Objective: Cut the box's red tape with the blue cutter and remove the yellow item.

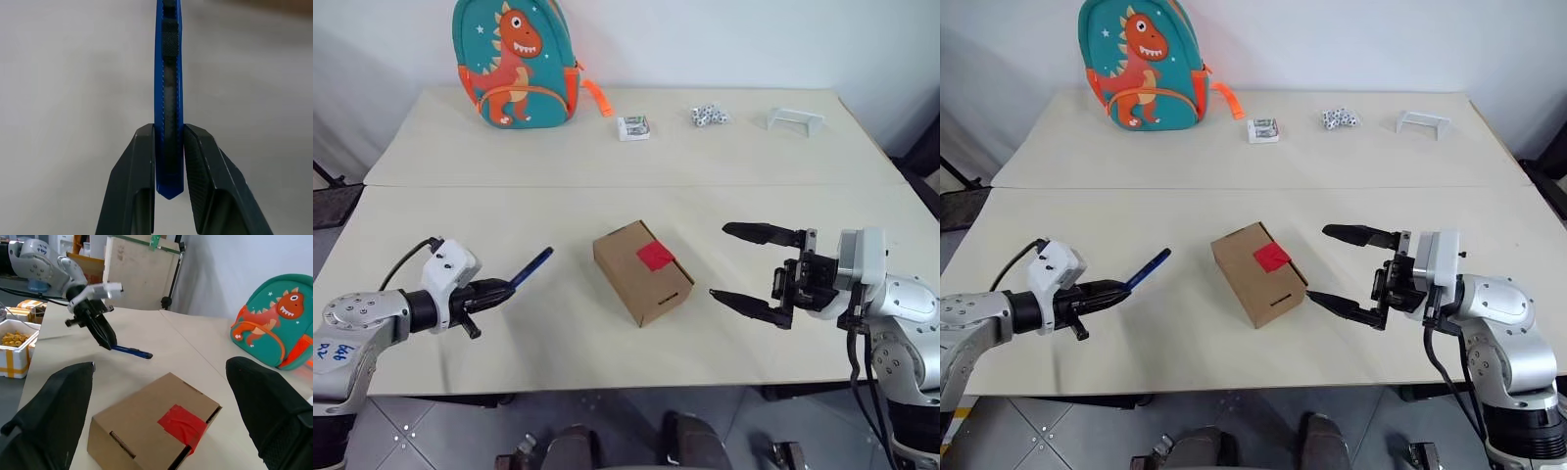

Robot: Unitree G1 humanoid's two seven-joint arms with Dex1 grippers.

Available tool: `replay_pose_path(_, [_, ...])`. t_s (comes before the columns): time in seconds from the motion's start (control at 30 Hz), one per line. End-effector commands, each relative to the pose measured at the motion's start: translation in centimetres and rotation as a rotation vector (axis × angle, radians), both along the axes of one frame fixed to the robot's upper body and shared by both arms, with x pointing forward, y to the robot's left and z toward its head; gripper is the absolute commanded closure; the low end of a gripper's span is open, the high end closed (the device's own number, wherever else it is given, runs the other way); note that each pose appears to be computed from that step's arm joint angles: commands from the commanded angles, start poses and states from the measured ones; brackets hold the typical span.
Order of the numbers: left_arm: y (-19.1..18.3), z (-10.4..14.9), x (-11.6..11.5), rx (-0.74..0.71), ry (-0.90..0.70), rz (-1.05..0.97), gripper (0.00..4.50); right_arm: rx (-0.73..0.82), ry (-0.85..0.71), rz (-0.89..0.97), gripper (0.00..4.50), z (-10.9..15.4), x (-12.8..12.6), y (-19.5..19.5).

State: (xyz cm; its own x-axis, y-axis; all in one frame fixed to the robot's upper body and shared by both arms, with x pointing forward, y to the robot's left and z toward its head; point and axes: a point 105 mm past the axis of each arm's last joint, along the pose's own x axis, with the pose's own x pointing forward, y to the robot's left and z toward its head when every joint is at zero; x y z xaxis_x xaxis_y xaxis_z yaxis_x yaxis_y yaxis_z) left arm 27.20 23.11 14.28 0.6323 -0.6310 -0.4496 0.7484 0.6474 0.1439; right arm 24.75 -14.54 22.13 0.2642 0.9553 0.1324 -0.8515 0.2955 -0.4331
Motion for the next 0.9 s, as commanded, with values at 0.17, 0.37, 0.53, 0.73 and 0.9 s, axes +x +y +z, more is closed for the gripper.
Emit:
replay_pose_path(0.17, [-4.4,1.7,-2.6,0.107,-0.053,-0.525,3.62,-0.019,-0.014,-0.003,0.0,0.0,-0.9,-0.3])
replay_pose_path(0.37, [-8.2,0.4,-4.2,0.261,0.065,-0.887,3.62,-0.11,0.059,-0.064,0.0,-0.7,-1.5,-1.8])
replay_pose_path(0.53, [-12.2,-1.4,-3.4,0.369,0.134,-0.866,3.62,-0.156,0.149,-0.177,0.0,-1.9,-2.9,-3.0])
replay_pose_path(0.73, [-16.4,-2.5,-1.4,0.363,0.083,-0.701,3.62,-0.247,0.256,-0.284,0.0,-4.5,-5.5,-4.3])
replay_pose_path(0.9, [-18.1,-3.0,-2.3,0.313,0.124,-0.643,3.62,-0.291,0.298,-0.352,0.0,-5.2,-6.4,-4.8])
